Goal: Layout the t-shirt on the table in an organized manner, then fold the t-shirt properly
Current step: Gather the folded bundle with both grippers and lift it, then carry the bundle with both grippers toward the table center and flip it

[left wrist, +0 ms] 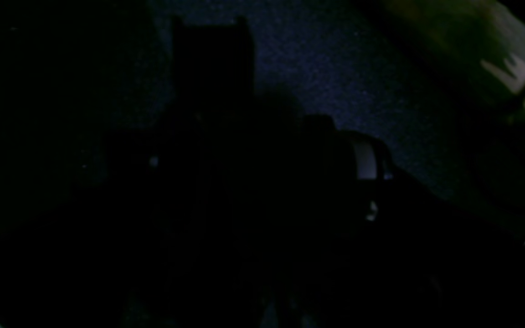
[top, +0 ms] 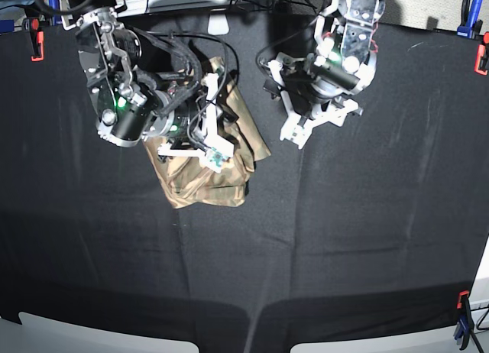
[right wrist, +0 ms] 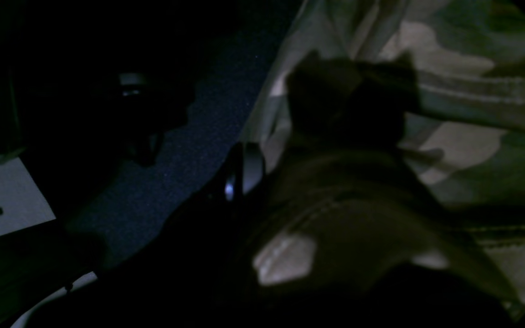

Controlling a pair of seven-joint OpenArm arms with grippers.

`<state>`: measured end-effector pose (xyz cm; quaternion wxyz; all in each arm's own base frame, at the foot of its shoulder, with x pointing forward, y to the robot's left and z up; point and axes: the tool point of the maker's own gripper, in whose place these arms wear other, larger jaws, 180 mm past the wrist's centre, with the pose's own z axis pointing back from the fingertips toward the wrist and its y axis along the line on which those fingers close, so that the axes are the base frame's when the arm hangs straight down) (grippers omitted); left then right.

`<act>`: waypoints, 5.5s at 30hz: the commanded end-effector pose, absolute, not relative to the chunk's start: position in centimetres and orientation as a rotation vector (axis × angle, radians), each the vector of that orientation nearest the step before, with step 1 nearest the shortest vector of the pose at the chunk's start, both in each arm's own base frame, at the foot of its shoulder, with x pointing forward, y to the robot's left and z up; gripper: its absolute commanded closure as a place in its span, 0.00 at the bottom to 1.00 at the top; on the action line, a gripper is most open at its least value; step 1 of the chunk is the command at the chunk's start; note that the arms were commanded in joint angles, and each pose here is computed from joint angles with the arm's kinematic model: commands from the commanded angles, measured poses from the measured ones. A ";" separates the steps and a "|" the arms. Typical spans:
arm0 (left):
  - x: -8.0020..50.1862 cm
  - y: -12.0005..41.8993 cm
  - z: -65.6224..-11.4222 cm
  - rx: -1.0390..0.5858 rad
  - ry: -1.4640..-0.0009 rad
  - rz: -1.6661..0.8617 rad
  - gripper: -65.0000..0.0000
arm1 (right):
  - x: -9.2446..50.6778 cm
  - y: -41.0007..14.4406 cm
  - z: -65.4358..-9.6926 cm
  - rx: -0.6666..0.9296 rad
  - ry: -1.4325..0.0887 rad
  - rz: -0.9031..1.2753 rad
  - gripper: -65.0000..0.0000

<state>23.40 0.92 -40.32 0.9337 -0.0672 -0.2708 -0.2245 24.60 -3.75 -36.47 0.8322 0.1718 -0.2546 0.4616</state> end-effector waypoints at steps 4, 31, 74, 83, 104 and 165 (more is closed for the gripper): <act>24.6 1.9 -39.4 -0.058 -0.598 -0.470 0.38 | 25.1 -2.9 -35.0 0.408 -0.594 0.980 0.92; 25.7 5.5 -39.0 0.136 -0.622 -0.359 0.38 | 22.0 1.1 -28.9 0.819 -0.692 1.014 0.57; 19.0 -17.3 -27.0 -0.560 -0.957 -0.837 0.38 | 45.6 -5.0 -34.3 0.322 -0.729 0.539 0.57; 16.9 -16.8 -31.5 -0.536 -0.773 -0.863 0.38 | 45.7 -5.0 -34.2 0.322 -0.732 0.539 0.57; 14.4 -17.9 -38.1 -0.642 -0.608 -0.936 0.38 | 44.0 -4.8 -35.8 0.321 -0.626 0.555 0.57; 30.8 0.6 -39.2 0.074 -0.754 -0.687 0.38 | 36.2 -10.9 -40.8 0.474 -0.423 0.524 0.57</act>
